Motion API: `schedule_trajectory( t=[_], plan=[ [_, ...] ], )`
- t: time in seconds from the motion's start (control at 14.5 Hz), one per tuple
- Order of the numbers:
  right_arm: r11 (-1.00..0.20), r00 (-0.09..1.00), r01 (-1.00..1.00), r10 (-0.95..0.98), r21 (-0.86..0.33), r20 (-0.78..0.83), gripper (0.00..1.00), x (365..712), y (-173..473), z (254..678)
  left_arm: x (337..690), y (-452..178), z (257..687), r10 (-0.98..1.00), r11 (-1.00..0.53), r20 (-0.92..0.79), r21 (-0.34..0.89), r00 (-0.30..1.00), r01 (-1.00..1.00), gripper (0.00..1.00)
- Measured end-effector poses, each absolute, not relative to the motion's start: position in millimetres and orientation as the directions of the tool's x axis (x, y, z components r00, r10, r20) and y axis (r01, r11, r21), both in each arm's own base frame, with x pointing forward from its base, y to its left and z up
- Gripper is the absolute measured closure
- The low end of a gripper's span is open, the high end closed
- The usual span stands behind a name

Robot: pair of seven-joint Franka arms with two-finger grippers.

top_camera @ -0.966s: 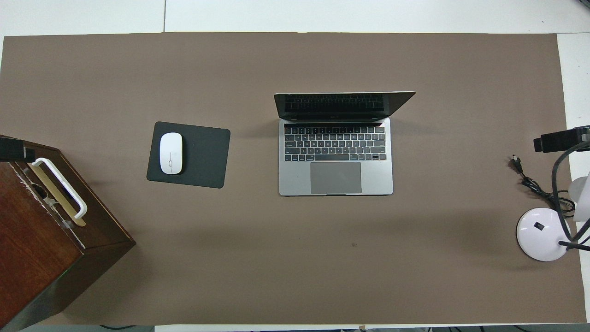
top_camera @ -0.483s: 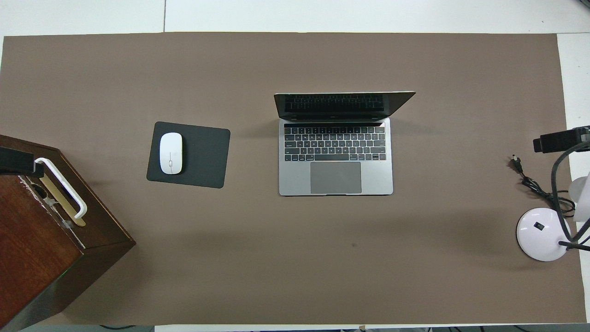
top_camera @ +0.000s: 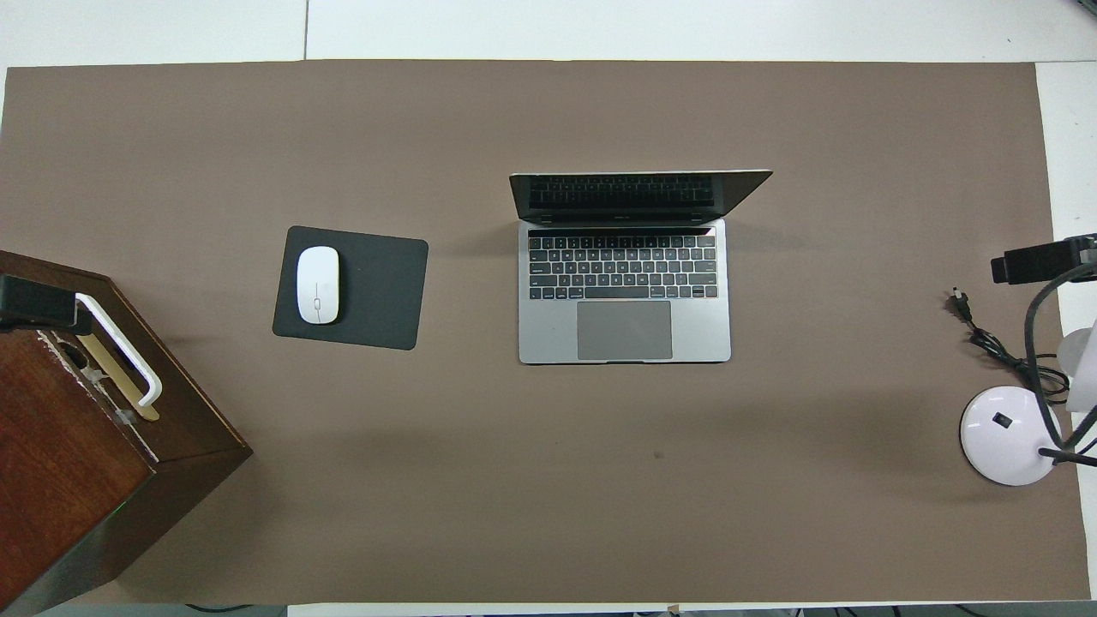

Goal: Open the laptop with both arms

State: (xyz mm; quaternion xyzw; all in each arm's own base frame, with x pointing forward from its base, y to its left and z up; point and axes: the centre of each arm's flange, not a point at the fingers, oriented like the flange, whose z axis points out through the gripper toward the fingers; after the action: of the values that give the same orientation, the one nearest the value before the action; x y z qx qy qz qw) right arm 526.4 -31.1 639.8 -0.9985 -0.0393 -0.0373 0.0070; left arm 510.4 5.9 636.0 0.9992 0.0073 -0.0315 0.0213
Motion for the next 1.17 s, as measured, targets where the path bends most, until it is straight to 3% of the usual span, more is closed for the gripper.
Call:
schedule_trajectory(
  t=[1.17],
  plan=[
    [-0.997, 0.994, 0.079, 0.078, -0.011, 0.075, 0.0, 526.4, -31.3, 639.8, 512.6, 5.5, 629.9, -0.023, -0.999, -0.057, 0.042, 0.998, -0.021, 0.0]
  ],
)
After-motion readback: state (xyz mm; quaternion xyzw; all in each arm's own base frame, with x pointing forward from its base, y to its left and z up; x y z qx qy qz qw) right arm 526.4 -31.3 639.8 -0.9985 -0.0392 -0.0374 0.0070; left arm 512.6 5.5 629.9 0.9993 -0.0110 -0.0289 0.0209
